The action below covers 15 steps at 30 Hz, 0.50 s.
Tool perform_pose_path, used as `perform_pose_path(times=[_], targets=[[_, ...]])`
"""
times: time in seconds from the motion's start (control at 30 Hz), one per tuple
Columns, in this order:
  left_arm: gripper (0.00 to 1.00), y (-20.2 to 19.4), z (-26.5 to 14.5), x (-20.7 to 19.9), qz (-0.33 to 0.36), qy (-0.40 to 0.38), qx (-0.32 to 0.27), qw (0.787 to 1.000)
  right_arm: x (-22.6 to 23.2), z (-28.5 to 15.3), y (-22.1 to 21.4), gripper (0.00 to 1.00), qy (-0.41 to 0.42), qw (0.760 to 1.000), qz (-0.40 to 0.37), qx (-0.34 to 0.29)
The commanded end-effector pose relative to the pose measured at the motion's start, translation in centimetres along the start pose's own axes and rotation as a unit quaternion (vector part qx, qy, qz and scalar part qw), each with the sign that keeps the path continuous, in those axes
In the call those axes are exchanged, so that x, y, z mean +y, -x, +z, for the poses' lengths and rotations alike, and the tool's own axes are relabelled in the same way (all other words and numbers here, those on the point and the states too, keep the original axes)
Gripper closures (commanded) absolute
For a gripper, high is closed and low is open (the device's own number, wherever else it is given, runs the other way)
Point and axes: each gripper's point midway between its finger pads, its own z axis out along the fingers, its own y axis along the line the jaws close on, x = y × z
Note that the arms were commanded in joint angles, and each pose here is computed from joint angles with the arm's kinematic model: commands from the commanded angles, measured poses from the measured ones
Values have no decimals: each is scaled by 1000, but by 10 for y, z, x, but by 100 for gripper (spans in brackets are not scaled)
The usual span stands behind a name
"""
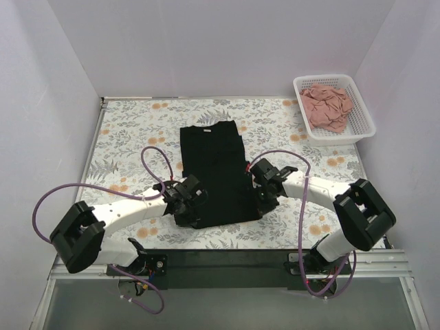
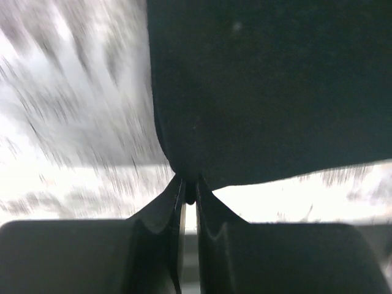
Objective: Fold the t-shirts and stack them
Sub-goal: Fold the tshirt
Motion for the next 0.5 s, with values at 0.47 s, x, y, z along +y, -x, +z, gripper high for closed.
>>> perform_pose_path(times=[0.47], targets=[[100, 12, -62, -10, 3, -16, -10, 1000, 15, -81, -7, 99, 28, 998, -23, 56]])
